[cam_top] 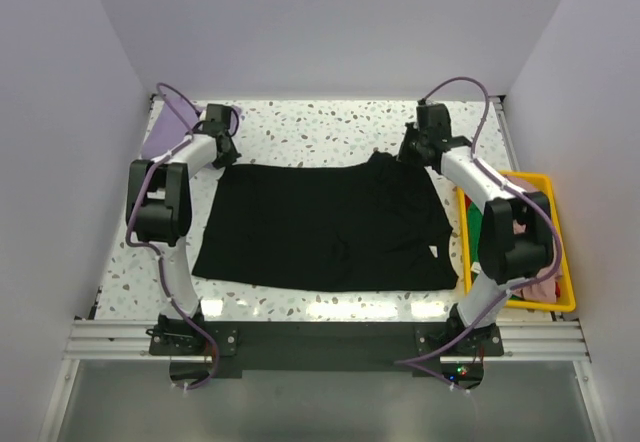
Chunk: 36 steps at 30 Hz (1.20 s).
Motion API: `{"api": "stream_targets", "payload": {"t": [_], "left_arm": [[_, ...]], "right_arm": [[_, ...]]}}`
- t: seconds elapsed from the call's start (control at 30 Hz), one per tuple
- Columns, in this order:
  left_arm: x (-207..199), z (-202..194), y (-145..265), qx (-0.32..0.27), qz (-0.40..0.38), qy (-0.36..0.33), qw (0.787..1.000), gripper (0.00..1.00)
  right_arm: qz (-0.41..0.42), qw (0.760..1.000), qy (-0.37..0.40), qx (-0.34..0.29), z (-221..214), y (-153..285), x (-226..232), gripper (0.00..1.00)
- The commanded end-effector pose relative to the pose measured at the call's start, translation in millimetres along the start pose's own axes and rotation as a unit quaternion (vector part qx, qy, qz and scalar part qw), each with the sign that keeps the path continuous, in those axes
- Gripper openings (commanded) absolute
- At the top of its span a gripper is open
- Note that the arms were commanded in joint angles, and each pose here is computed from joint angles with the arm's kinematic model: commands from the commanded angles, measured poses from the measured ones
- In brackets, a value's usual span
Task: Fold and stack the t-shirts
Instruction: Fold the tshirt
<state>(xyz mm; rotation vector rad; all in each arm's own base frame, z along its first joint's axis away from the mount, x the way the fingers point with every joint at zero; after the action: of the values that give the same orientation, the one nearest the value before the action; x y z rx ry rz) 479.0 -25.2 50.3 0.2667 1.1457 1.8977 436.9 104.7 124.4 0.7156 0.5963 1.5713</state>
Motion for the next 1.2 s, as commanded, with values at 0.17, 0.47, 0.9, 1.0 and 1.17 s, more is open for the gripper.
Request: {"api": "stream_targets", "payload": {"t": [0.17,0.47,0.9,1.0,1.17], "left_arm": [[-8.6,30.1,32.4,-0.039,-0.045,0.024,0.998,0.0],[-9.4,35.6,61.8,-0.041,-0.085,0.047,0.994,0.0],[30.5,5.4,96.0,-0.039,-0.08,0.097,0.991,0.0],[40.7,1.2,109.2,-0.049,-0.086,0.117,0.988,0.0],[59.6,-17.3,113.8,-0.047,-0.079,0.137,0.986,0.0]], "right_arm": [[0.0,0.997,-0.023,-0.069,-1.2,36.4,-3.5,0.0],[-0.03,0.997,-0.042,-0.066,-32.4,58.4,-17.1,0.0],[0.004,0.995,-0.074,-0.06,-85.4,95.3,-14.6,0.0],[0.011,0.995,-0.079,-0.061,-98.0,101.6,-14.6,0.0],[0.024,0.994,-0.093,-0.052,-120.7,108.5,-12.9,0.0]]}}
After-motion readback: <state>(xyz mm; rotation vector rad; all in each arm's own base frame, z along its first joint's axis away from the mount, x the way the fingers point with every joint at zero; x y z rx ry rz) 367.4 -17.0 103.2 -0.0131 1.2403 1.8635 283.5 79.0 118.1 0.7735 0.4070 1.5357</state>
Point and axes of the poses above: each gripper's point midway between its finger pads, its own y axis back along the fingers, its own x axis along the line the jaws close on, z = x × y, the point moved 2 cm from there along y, back along the fingers, and after that the axes turned 15 degrees about y, right-handed, at the moved point
